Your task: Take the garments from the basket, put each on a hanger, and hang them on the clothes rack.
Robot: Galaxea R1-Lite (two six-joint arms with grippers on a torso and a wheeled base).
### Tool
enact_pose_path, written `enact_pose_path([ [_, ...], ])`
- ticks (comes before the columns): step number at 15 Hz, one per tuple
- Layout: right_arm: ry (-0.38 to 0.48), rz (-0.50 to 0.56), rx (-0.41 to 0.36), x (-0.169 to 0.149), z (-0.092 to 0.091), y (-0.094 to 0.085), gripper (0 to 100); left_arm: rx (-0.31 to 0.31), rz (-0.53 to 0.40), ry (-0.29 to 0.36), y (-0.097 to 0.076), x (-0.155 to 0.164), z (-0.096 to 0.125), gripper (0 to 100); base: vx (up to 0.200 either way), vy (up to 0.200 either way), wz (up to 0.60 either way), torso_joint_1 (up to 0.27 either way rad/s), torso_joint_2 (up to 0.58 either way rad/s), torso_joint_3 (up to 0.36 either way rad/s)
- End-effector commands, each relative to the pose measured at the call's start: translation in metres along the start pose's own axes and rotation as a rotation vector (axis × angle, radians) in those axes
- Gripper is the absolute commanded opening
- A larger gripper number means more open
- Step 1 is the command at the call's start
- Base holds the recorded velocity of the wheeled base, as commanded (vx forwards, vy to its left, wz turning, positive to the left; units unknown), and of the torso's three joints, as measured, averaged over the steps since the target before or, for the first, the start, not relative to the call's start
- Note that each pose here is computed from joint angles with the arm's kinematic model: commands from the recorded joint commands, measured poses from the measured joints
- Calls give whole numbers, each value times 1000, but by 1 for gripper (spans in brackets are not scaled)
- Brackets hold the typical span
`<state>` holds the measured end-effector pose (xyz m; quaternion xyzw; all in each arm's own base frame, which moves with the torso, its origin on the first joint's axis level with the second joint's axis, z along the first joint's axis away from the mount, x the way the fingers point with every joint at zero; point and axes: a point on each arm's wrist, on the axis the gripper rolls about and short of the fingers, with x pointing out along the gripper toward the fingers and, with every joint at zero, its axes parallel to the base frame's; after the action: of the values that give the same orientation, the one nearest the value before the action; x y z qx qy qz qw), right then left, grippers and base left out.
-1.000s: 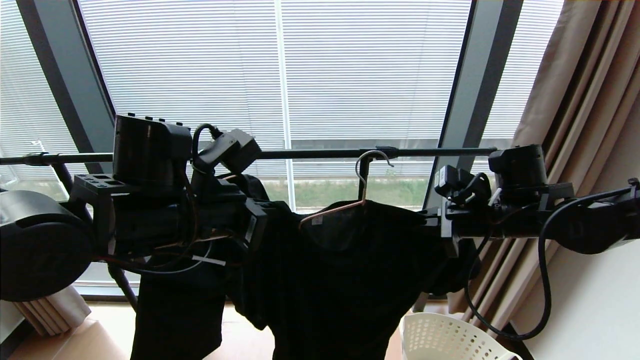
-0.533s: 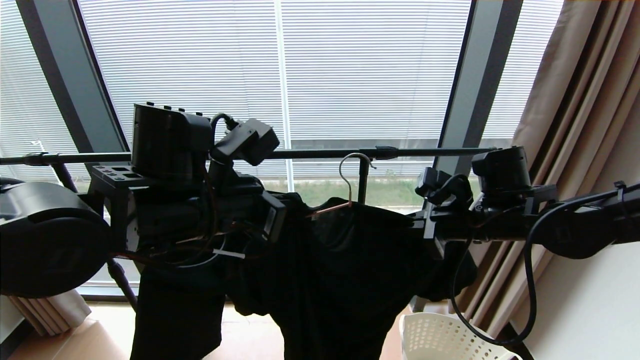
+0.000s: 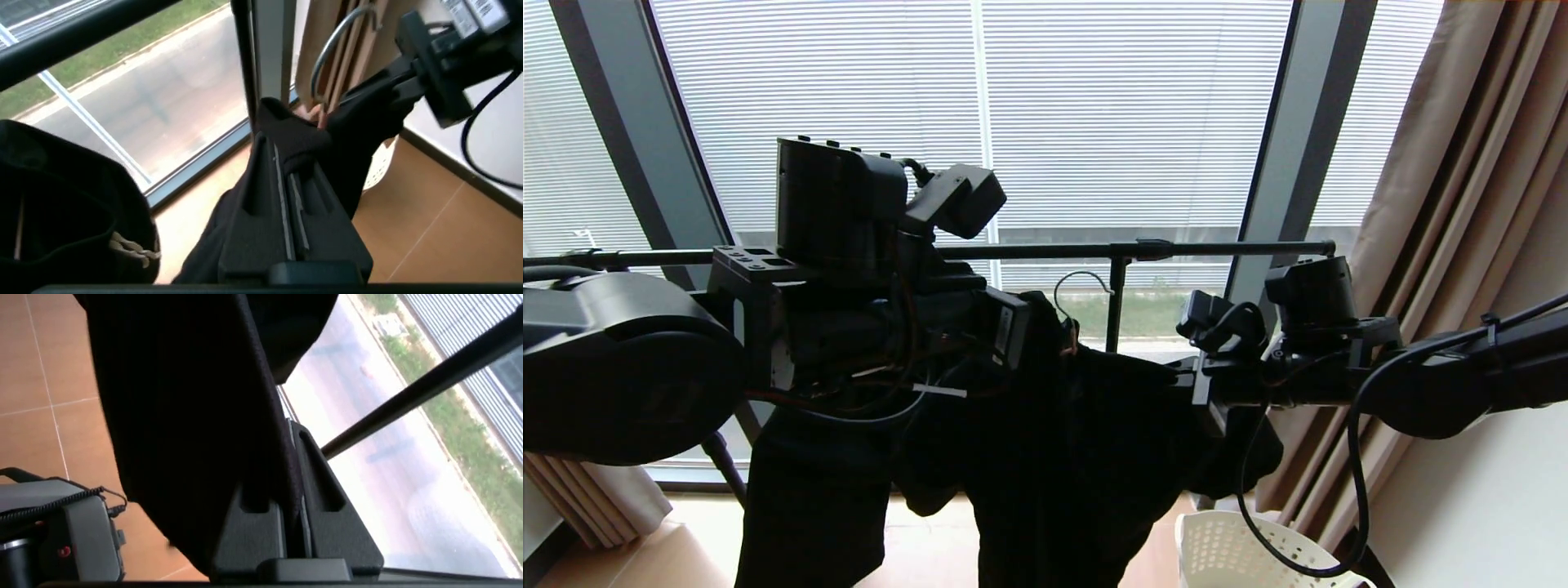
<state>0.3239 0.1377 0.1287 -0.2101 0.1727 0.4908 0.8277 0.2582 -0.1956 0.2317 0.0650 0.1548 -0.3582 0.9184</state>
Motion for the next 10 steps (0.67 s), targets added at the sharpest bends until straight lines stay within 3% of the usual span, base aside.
enact_pose_path([
  [1, 4, 6, 7, 4, -1, 0, 0, 2, -10, 2, -3, 2, 0, 0, 0, 0, 0, 0, 0, 0],
  [3, -16, 1, 46, 1, 2, -1, 0, 2, -12, 6, -4, 3, -2, 0, 0, 0, 0, 0, 0, 0],
  [5, -92, -15, 104, 0, 7, -3, 0, 1, -3, 5, -2, 2, -1, 0, 0, 0, 0, 0, 0, 0],
  [7, -177, 29, 99, -1, 6, -3, 0, -5, 16, 2, 4, 1, -1, 0, 0, 0, 0, 0, 0, 0],
  [10, -201, 21, 92, -3, 5, -4, 0, -8, 22, 14, 7, 1, -6, 0, 0, 0, 0, 0, 0, 0],
])
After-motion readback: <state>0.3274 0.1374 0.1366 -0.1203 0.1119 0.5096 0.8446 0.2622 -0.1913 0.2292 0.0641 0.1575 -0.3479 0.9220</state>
